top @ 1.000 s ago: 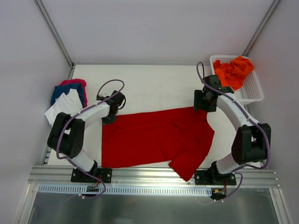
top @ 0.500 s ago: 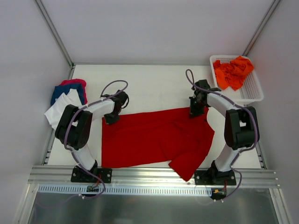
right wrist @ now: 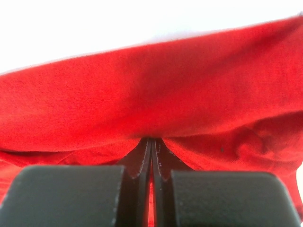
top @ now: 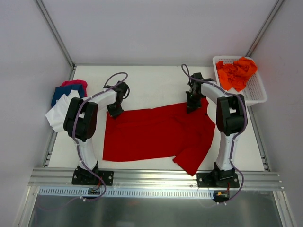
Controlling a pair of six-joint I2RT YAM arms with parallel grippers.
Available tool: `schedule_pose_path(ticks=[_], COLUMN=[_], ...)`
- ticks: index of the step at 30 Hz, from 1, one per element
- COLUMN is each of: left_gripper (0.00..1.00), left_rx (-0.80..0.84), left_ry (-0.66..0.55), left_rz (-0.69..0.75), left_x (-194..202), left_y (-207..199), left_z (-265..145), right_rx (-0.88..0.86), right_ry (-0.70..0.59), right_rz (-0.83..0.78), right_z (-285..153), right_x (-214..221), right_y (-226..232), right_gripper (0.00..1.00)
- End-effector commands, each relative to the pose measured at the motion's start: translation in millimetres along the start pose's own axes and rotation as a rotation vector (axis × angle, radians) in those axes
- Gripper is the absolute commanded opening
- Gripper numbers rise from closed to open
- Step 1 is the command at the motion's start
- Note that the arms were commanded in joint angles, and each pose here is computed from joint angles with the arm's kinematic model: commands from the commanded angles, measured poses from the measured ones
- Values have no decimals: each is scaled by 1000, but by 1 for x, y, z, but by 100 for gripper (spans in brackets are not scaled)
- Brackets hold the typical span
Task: Fold and stack the t-shirts
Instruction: Fold the tshirt
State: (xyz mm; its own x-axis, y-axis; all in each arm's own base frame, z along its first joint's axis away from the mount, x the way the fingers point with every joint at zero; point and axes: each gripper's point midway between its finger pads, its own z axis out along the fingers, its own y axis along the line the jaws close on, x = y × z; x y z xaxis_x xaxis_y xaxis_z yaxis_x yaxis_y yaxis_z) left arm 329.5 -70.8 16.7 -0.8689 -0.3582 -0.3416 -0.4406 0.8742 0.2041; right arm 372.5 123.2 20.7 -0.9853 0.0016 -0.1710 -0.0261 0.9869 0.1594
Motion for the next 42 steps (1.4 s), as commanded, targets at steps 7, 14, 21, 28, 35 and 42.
schedule_pose_path(ticks=[7,14,21,28,35,42], left_gripper=[0,0,0,16,15,0], left_rx=[73,17,72,149,129,224], left_ry=[37,-38,-340,-351,-340,-371], left_rz=[-66,-121,-227,-144,-135,-176], left_x=[-53,-88,-115,-83,-25,-3], left_y=[-18,-6,23,19,44,70], left_z=[21,15,-97,-123,-115,-133], right_rx=[47,12,-128,-138,-153,-147], right_ry=[-2,-90,-411,-375,-285,-235], right_rz=[-27,-31,-129,-97,-64,-91], right_z=[-3,-26,-122,-113,-53,-27], right_x=[-58,-97,-103,-90,-81,-76], right_y=[-2,-16,19,21,30,52], right_gripper=[1,0,48,56,0,0])
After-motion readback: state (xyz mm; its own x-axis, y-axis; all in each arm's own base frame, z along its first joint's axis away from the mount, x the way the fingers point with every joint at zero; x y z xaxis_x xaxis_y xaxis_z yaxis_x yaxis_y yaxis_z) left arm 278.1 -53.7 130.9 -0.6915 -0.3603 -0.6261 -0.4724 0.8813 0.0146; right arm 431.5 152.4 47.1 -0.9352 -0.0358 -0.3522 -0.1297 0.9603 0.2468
